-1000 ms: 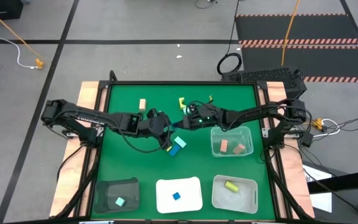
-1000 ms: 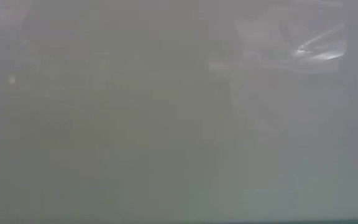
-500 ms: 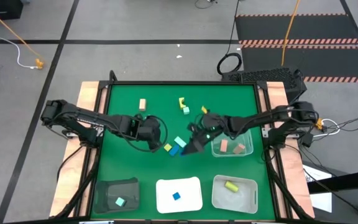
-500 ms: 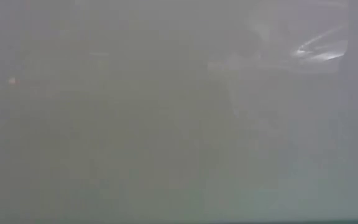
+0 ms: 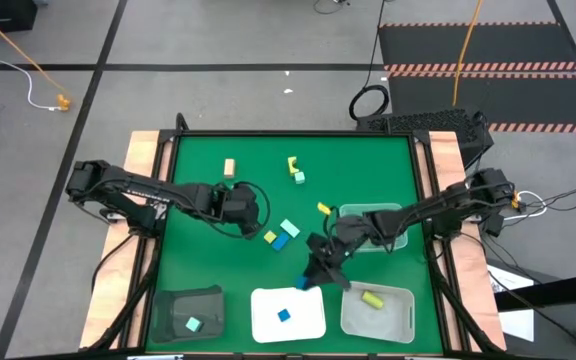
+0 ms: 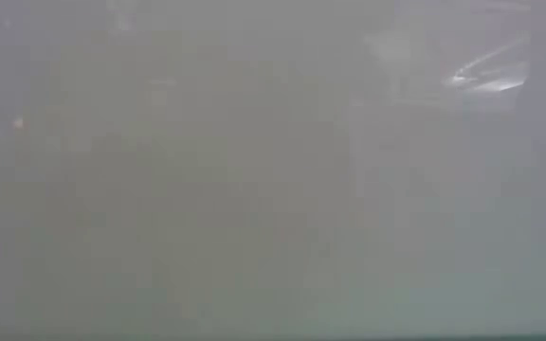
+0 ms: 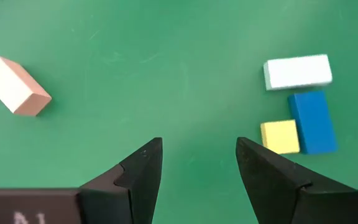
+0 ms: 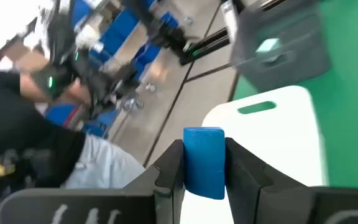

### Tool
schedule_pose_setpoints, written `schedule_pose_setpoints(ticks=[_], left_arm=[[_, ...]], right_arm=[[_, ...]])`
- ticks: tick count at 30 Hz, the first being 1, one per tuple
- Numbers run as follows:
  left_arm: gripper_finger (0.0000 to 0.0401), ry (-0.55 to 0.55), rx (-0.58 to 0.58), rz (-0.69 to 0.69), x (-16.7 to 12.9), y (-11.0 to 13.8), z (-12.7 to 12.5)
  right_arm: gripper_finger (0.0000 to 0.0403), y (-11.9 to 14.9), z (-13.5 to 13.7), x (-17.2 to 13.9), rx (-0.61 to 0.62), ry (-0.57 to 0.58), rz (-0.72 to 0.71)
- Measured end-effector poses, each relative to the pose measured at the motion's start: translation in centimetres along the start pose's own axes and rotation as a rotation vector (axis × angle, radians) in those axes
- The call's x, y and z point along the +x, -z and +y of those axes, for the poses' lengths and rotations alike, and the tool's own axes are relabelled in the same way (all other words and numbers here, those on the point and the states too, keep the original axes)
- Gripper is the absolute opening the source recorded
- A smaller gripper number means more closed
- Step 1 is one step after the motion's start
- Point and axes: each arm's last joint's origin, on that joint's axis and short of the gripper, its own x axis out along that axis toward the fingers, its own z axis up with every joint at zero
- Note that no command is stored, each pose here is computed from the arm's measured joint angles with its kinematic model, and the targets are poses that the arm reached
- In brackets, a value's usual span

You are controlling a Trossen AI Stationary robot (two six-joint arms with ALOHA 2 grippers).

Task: Sort & place blocks by color
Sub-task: Put the left blue small block into the white bin

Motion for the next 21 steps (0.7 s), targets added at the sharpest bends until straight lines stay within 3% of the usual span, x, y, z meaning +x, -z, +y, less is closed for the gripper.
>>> schedule_pose_setpoints(ticks=[3,14,21], left_arm=[[0.0207,0.025,-0.072,-0.029,0.1,-0.4,-0.1],[0.0207,0.164,-0.264,-0.126,-0.4,-1.1,-1.8],[0.0207,0.206,-0.308,-0.118,-1.0,-0.2,-2.8]], right_arm=[[0.0069,0.9,1.1,0.7,-0.061,-0.001,0.009],[0.007,4.3,4.5,2.8,-0.257,0.229,-0.104],[0.0142,5.4,5.4,3.1,-0.273,0.262,-0.098]])
